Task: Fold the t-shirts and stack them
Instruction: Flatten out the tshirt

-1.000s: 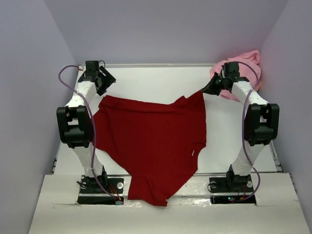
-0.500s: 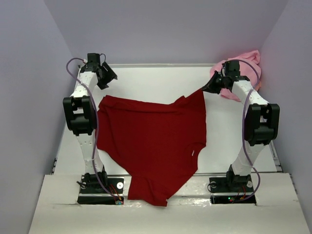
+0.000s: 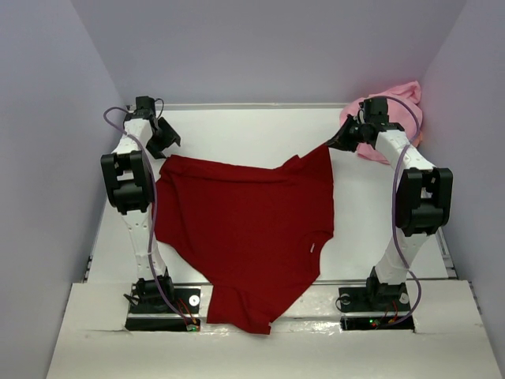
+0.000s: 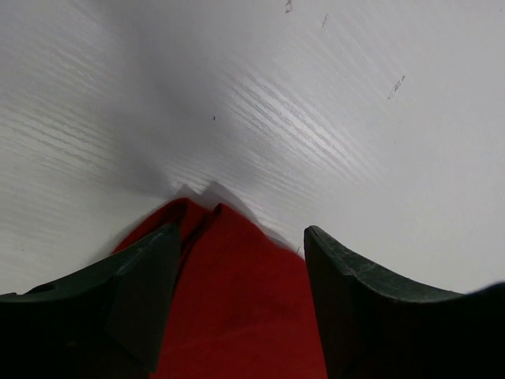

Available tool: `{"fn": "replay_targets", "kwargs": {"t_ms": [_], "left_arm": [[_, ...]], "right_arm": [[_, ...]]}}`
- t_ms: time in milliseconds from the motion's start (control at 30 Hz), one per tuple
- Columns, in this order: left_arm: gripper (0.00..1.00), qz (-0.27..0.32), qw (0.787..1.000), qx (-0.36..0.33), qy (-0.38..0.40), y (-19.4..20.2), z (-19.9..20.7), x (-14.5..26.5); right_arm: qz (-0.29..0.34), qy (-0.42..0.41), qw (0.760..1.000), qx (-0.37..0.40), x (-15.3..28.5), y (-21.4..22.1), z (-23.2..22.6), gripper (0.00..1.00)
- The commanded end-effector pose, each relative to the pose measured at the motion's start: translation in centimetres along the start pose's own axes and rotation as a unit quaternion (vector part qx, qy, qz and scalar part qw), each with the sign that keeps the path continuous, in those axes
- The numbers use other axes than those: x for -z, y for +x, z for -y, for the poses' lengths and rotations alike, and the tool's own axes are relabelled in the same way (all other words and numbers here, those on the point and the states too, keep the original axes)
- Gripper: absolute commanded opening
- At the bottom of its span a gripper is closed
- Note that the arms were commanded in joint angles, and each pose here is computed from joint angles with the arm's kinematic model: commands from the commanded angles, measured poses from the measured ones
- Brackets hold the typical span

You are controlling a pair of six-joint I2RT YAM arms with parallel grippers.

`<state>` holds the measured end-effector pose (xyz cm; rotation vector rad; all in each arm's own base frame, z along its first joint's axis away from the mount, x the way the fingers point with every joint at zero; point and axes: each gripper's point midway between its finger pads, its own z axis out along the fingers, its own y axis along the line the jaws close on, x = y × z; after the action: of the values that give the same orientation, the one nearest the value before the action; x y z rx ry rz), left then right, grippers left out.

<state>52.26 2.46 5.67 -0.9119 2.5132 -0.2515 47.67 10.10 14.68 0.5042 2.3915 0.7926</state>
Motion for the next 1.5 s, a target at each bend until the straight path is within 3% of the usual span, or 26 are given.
{"fn": "replay_targets", "kwargs": {"t_ms": [0, 967, 1067, 1267, 1467], "left_arm": [[0.73, 0.022, 0.999, -0.023, 0.002, -1.3, 0.6, 2.0], [0.64, 0.0, 0.999, -0.05, 0.013, -0.5, 0.9, -0.7], [0.58, -0.011, 0.998, -0.054, 0.023, 0.3, 1.4, -0.9], [0.55, -0.023, 0.998, -0.06, 0.023, 1.2, 1.7, -1.4], [0.42, -0.019, 0.998, -0.063, 0.023, 1.0, 2.0, -1.1]], "right_arm": [[0.037, -0.027, 0.999, 0.03, 1.2, -2.1, -2.4, 0.0], [0.042, -0.025, 0.998, 0.031, 1.6, -2.2, -2.5, 0.0], [0.041, -0.024, 0.998, 0.03, 1.5, -2.2, -2.5, 0.0], [0.042, -0.025, 0.998, 0.03, 1.6, -2.3, -2.6, 0.0], [0.042, -0.026, 0.998, 0.031, 1.6, -2.4, -2.7, 0.0]]}}
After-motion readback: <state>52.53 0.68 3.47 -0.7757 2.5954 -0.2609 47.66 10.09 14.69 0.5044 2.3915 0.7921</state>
